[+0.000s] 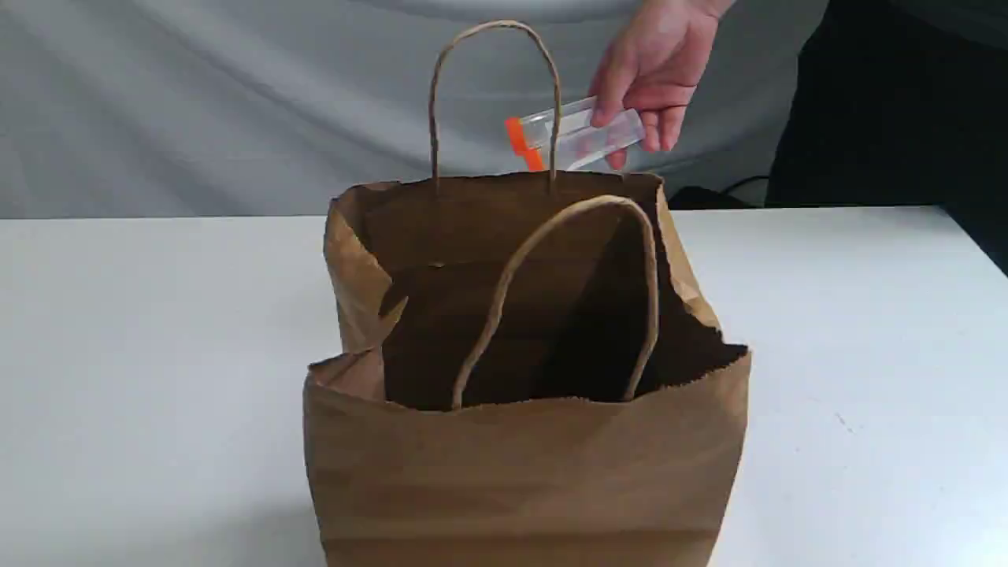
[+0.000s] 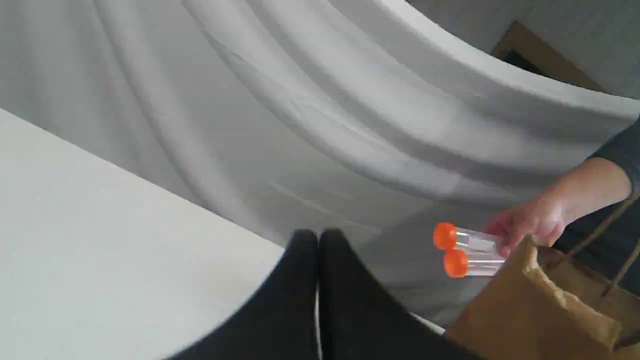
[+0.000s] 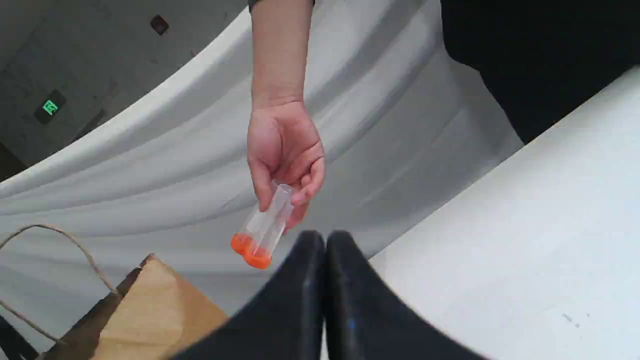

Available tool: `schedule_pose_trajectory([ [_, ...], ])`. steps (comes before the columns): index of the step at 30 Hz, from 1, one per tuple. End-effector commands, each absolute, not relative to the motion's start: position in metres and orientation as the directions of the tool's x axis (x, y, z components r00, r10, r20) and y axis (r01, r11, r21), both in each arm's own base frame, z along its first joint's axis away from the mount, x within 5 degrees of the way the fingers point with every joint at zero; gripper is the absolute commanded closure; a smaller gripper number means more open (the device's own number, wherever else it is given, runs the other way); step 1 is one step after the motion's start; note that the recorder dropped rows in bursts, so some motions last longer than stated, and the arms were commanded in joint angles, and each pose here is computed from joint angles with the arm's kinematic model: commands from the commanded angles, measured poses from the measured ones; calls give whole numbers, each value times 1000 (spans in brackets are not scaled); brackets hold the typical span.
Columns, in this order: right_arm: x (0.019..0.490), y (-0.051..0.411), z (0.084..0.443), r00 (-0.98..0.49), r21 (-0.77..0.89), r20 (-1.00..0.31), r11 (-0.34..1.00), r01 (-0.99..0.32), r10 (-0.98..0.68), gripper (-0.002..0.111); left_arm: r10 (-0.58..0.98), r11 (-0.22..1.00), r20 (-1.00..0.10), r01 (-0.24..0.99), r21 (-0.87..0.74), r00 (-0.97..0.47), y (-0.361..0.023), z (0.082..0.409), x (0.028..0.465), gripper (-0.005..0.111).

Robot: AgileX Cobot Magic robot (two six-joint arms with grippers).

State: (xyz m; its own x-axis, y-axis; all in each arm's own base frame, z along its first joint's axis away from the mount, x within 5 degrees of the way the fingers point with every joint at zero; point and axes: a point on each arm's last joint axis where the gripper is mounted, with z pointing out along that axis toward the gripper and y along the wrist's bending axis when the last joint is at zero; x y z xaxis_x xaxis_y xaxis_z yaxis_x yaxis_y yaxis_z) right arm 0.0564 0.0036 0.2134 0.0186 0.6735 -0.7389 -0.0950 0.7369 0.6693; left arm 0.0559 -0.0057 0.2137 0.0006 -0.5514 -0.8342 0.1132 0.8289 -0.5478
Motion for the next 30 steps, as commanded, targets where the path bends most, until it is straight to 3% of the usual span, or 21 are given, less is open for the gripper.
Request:
schedule_pose_trajectory([
  [1,56,3,213,32,667,-740,739,-94,671,108,-533,839,-843,170,-516,68,-6,244,49,107],
  [7,56,3,213,32,667,-740,739,-94,671,108,-415,896,-900,234,-378,135,-8,311,28,107],
  [11,56,3,213,33,662,-744,743,-94,667,108,-202,950,-979,239,-203,-28,-16,348,38,107],
  [16,56,5,211,3,659,-750,747,-95,662,108,32,878,-977,473,-73,-212,-43,389,72,107],
  [19,56,5,210,-8,648,-760,756,-94,650,108,141,789,-950,611,-61,-277,-58,406,100,107],
  [25,56,5,210,-9,641,-766,762,-94,643,108,228,678,-871,713,-178,-435,-75,412,152,105],
  [30,56,7,208,-34,638,-769,764,-95,638,108,295,507,-810,802,-316,-506,-92,397,188,90],
])
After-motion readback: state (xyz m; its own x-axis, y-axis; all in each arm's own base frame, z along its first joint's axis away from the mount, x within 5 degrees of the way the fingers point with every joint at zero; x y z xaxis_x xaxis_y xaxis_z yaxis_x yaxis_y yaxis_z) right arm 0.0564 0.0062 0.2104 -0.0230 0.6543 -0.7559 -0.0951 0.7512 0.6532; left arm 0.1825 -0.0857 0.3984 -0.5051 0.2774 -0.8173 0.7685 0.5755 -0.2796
